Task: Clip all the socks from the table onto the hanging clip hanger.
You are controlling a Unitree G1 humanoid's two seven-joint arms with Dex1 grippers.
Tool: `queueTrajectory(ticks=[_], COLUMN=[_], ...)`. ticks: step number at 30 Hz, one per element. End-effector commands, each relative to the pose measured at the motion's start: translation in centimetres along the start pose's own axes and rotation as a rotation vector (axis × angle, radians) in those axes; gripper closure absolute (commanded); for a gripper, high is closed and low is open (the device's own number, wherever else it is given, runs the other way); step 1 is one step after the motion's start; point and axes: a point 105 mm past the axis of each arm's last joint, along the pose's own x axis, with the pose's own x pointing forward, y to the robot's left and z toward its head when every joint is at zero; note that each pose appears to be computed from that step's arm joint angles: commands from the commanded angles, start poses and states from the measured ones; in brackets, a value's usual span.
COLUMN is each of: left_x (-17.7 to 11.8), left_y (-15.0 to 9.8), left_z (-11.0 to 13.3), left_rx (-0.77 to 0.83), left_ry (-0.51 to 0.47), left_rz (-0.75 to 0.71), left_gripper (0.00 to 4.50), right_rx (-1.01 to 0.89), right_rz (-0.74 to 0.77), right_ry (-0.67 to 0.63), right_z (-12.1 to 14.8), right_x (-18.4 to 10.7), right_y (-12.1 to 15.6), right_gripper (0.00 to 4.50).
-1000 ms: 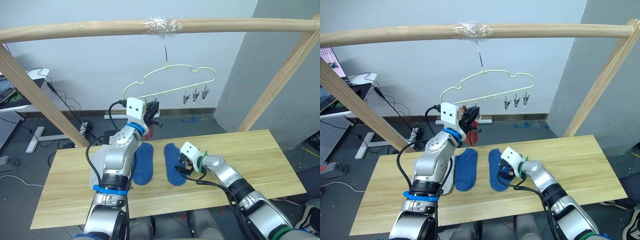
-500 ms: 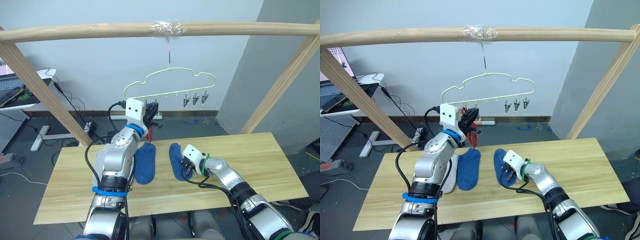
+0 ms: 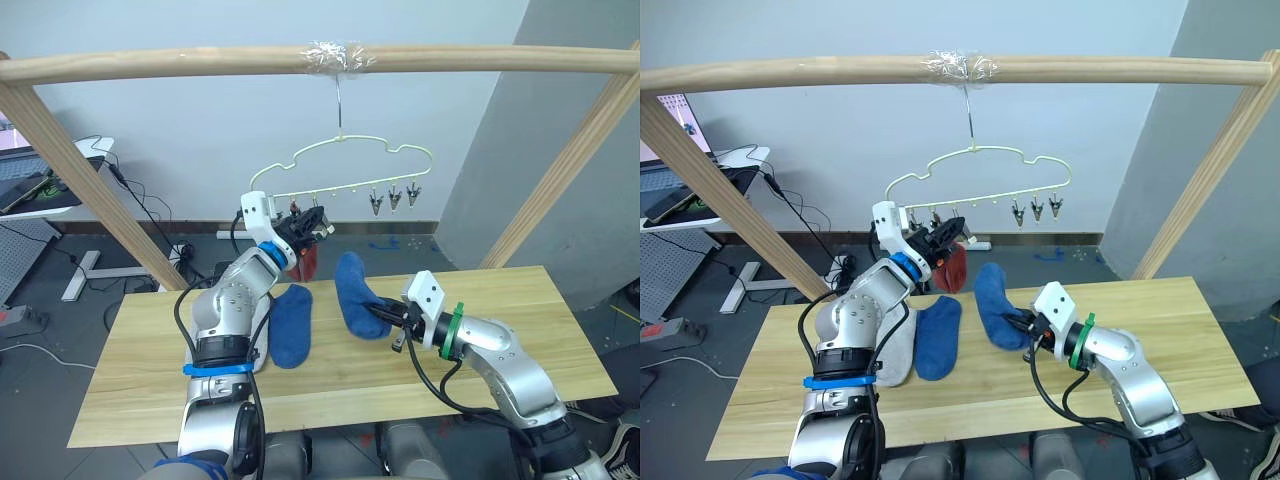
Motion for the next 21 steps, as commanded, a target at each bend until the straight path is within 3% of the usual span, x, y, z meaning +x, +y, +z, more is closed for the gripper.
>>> queueTrajectory(ticks=[1,5,13,21], left_x=[-0.3,-0.2,-0.1,0.0], left_y=[0.0,-0.7,-2.0,-1.8], left_z=[-0.6,-0.5,-0.6,0.0], left_rx=[-0.117,-0.212,-0.226,-0.242], left_ry=[0.044,0.040,0.069,0.040], left_rz=[-0.010,-0.040,-0.087,-0.073], left_gripper=[4.44,4.44,4.44,4.44], right_rx=[-0.023,-0.006,0.021,0.043], right_rz=[0.001,-0.021,-0.040,-0.022], right_ry=[-0.084,-0.127,-0.162,-0.168], right_z=[2.3,3.0,3.7,3.8], right_x=[-0.2,0.3,0.7,1.0], right_y=[0.2,0.1,-0.2,0.1], right_gripper=[4.47,4.47,4.47,4.47])
